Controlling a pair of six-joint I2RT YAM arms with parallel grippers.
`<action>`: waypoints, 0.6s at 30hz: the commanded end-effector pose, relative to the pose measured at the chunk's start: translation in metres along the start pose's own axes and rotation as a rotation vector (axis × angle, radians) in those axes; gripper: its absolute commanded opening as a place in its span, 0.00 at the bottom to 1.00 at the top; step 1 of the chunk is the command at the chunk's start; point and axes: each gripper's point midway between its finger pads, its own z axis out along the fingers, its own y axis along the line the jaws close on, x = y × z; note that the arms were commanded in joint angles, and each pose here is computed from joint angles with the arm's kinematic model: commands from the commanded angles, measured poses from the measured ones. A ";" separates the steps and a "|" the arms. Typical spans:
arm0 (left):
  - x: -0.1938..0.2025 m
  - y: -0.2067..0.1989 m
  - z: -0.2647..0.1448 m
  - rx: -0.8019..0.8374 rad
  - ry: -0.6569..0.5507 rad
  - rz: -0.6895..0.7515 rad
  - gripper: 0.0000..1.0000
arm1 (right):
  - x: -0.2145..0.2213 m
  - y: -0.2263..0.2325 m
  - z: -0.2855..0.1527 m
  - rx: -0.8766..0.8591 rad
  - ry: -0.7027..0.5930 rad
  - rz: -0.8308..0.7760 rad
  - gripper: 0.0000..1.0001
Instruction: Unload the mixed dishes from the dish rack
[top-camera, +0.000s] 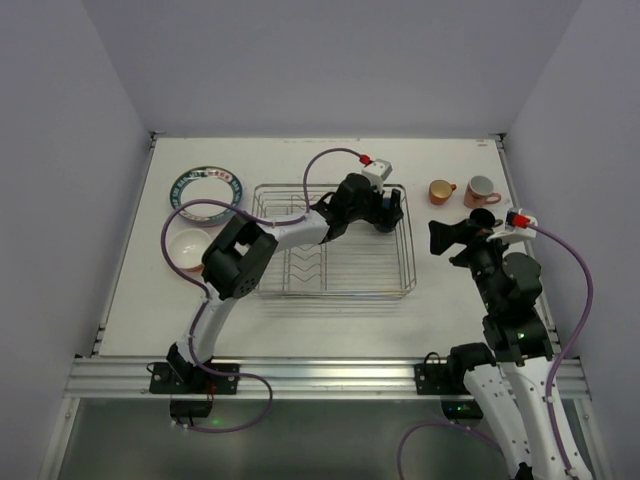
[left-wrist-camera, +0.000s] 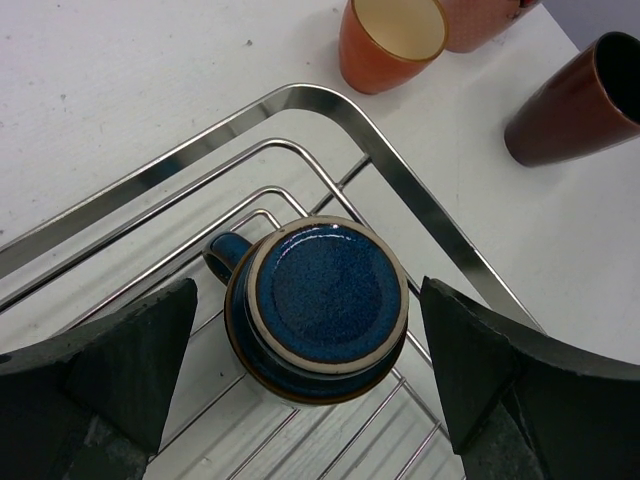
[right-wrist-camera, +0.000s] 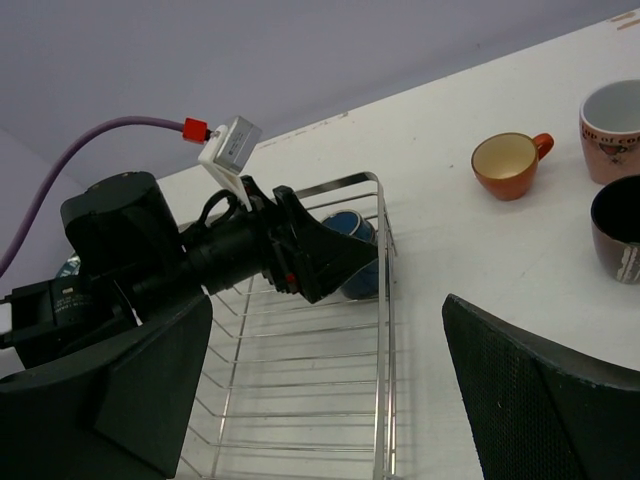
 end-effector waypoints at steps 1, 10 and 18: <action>-0.042 -0.013 -0.015 0.030 -0.101 0.023 0.96 | -0.010 0.007 0.001 -0.031 -0.036 -0.001 0.99; -0.034 -0.009 -0.011 0.018 -0.083 0.045 0.96 | -0.009 0.008 0.001 -0.039 -0.034 -0.003 0.99; -0.029 -0.002 0.001 -0.005 -0.075 0.059 0.96 | -0.009 0.009 0.002 -0.043 -0.032 -0.003 0.99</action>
